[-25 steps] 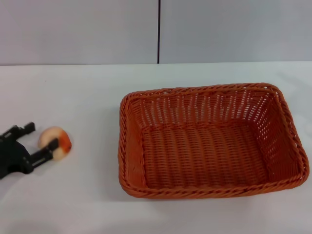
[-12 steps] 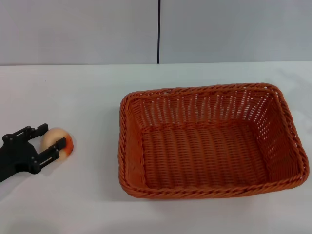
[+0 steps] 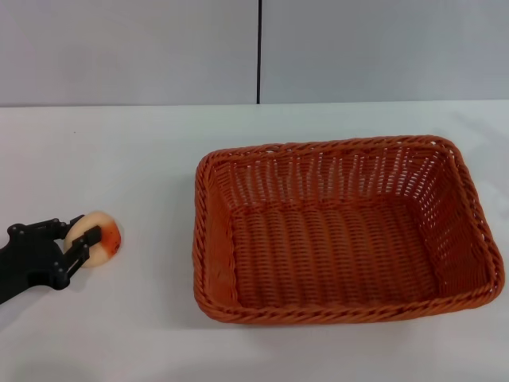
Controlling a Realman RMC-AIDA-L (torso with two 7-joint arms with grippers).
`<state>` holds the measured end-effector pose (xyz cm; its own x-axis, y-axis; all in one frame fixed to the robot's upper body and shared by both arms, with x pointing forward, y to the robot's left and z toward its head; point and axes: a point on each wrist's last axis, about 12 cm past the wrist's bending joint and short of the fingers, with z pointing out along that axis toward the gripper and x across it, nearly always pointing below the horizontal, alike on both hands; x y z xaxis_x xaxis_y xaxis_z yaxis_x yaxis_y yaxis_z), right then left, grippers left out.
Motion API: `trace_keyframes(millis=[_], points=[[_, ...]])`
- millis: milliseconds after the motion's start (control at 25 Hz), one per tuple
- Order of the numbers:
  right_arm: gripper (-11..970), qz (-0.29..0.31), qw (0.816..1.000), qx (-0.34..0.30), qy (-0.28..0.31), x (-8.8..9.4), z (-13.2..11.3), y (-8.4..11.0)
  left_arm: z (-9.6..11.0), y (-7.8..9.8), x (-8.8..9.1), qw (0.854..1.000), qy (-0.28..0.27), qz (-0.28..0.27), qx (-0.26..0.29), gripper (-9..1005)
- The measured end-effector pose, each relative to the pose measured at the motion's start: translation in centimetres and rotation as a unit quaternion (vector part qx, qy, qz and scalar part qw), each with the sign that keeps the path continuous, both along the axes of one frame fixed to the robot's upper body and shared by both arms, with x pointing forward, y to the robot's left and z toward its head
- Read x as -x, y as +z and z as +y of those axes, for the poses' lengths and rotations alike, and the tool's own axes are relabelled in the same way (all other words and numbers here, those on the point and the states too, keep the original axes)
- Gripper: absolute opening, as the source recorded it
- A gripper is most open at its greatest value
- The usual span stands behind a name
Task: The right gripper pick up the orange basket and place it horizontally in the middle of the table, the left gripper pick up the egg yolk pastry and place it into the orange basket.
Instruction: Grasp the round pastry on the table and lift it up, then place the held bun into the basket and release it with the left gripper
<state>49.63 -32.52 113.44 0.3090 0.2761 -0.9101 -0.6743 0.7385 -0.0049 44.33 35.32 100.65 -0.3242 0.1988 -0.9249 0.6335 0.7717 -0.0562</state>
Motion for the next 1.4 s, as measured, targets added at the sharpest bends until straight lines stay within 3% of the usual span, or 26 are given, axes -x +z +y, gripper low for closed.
trace_keyframes(millis=[200,440,640,880,1120,1400], points=[[454,0.000,1.000,-0.001,0.001,-0.1,0.1,0.0,0.0,0.5,0.0,1.000,0.004,-0.014,0.017,247],[454,-0.001,1.000,-0.001,0.002,-0.1,0.1,0.0,0.6,3.9,-0.7,0.991,0.000,-0.105,0.088,208],[454,0.000,1.000,-0.003,-0.001,0.1,-0.1,-0.1,-1.3,6.5,-2.3,0.975,-0.074,-0.153,0.140,210],[454,0.000,0.999,-0.021,-0.026,0.9,-1.3,-0.5,-4.9,7.4,-4.0,0.959,-0.176,-0.146,0.167,211],[454,0.004,0.995,-0.050,-0.085,2.3,-3.6,-1.7,-8.8,7.2,-4.9,0.942,-0.270,-0.108,0.169,216],[455,0.016,0.971,-0.120,-0.208,4.8,-6.6,-4.4,-10.5,6.6,-5.0,0.934,-0.292,-0.086,0.185,220]])
